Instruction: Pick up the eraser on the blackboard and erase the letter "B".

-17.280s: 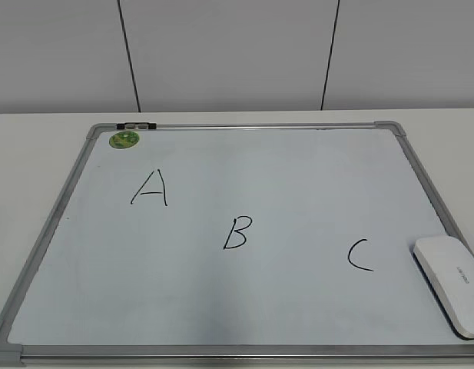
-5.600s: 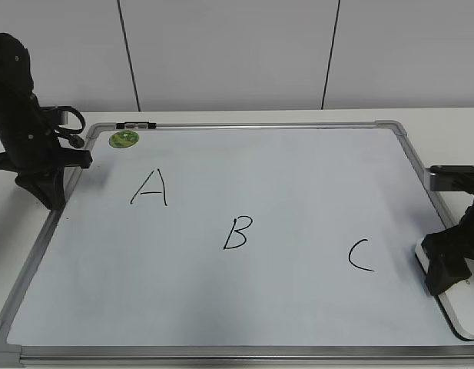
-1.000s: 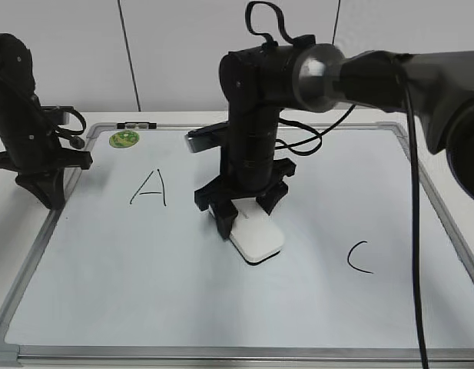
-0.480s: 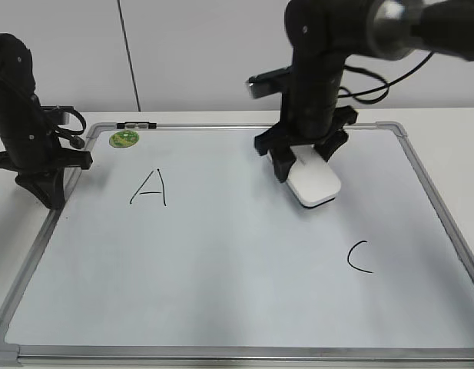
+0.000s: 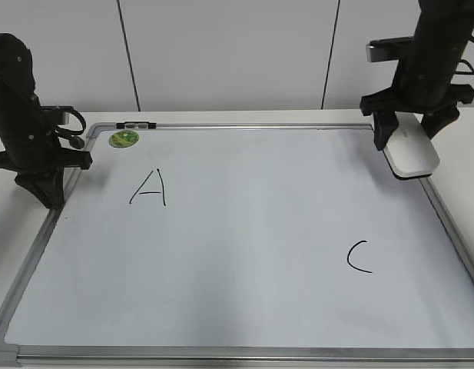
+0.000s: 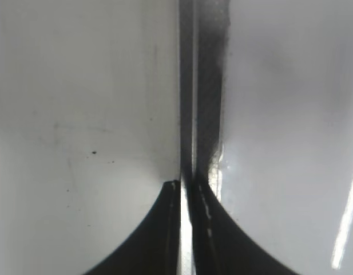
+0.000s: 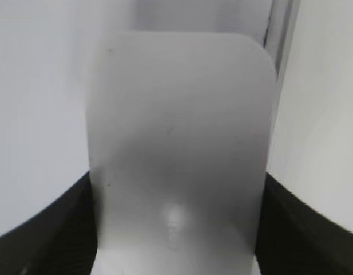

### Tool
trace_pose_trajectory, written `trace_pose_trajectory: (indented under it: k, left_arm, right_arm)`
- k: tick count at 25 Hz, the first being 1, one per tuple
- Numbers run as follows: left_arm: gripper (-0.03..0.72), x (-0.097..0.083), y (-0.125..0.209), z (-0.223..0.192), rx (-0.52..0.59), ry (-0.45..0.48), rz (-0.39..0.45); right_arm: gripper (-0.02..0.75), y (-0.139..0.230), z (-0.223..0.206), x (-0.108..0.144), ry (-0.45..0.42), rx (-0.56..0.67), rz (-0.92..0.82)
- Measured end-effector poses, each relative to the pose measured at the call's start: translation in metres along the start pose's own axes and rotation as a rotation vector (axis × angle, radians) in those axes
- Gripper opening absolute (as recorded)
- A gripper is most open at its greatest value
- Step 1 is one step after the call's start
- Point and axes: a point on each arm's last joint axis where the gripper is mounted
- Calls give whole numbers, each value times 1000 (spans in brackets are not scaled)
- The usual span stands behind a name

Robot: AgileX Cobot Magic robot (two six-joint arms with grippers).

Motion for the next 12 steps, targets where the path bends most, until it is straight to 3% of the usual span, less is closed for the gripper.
trace_pose_trajectory:
  k: [6,12]
  left_arm:
    - [20,0,0,0,0,0,0]
    - [20,0,0,0,0,0,0]
  right_arm:
    - [521,13,-26,-23,5,109,-55]
    - [521,14,-32,-37,-25,136,-84]
Point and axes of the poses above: a point on each arm's last joint axis where the gripper is mounted, z pointing back along that axis away from the gripper, x along the wrist's bending axis when the last joint is at zero, y = z × x, and after that the axes turned 13 degrees about -z, right-handed
